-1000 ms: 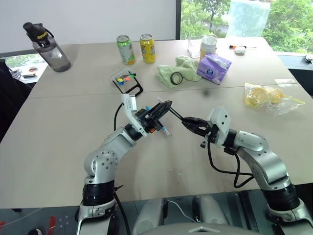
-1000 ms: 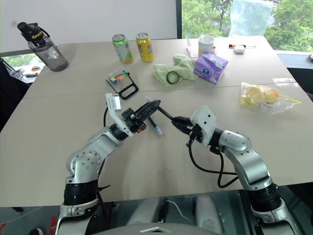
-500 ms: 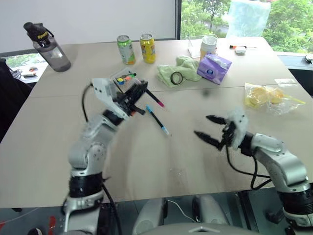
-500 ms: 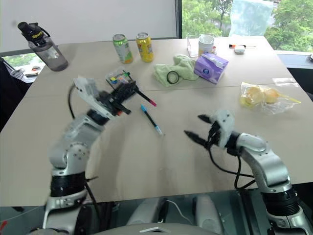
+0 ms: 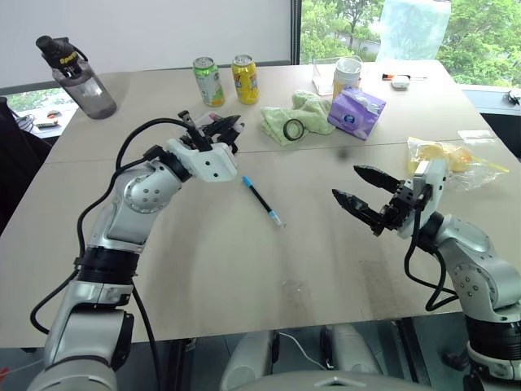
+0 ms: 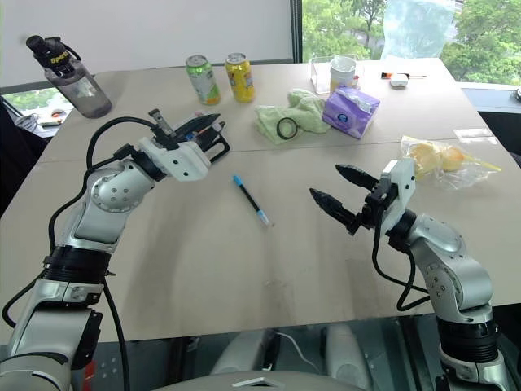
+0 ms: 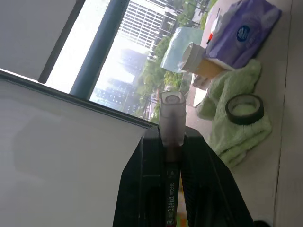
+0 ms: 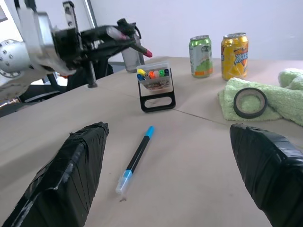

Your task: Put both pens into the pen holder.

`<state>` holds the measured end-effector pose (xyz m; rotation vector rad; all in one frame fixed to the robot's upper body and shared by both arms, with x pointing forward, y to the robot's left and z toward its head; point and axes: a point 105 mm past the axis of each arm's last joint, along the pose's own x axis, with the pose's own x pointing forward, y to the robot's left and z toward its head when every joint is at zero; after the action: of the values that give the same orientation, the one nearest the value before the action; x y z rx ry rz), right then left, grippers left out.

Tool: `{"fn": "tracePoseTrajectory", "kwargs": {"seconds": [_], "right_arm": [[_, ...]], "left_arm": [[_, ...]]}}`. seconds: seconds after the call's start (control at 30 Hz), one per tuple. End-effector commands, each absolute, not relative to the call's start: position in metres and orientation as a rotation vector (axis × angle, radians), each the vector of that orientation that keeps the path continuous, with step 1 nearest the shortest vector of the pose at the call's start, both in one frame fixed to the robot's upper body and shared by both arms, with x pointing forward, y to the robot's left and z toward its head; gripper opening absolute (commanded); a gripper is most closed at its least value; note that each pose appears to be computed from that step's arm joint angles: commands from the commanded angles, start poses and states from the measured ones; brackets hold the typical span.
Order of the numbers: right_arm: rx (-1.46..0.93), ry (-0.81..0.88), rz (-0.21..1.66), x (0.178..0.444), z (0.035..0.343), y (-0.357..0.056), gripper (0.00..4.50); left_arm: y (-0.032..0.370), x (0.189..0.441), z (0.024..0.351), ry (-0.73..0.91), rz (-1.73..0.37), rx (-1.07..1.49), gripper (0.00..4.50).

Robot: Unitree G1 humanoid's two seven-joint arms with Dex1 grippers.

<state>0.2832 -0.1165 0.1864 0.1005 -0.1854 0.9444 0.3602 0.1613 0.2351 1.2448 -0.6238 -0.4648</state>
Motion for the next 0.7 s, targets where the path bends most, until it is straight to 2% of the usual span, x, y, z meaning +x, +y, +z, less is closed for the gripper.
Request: {"fn": "tracePoseTrajectory", "kwargs": {"seconds": [0.03, 0.47, 0.7], "right_arm": [[0.094, -0.337, 0.961, 0.276, 0.215, -0.117, 4.39], [0.059, -0.361, 0.961, 0.278, 0.218, -0.115, 4.39], [0.045, -0.36, 0.958, 0.278, 0.219, -0.116, 4.39]], "left_arm": [[0.165, 0.36, 0.244, -0.685, -0.434, 1.29, 0.0], [0.175, 0.377, 0.228, -0.604, -0.441, 1.175, 0.0], [0.18, 0.395, 0.22, -0.541, -0.432, 1.086, 0.0]]}}
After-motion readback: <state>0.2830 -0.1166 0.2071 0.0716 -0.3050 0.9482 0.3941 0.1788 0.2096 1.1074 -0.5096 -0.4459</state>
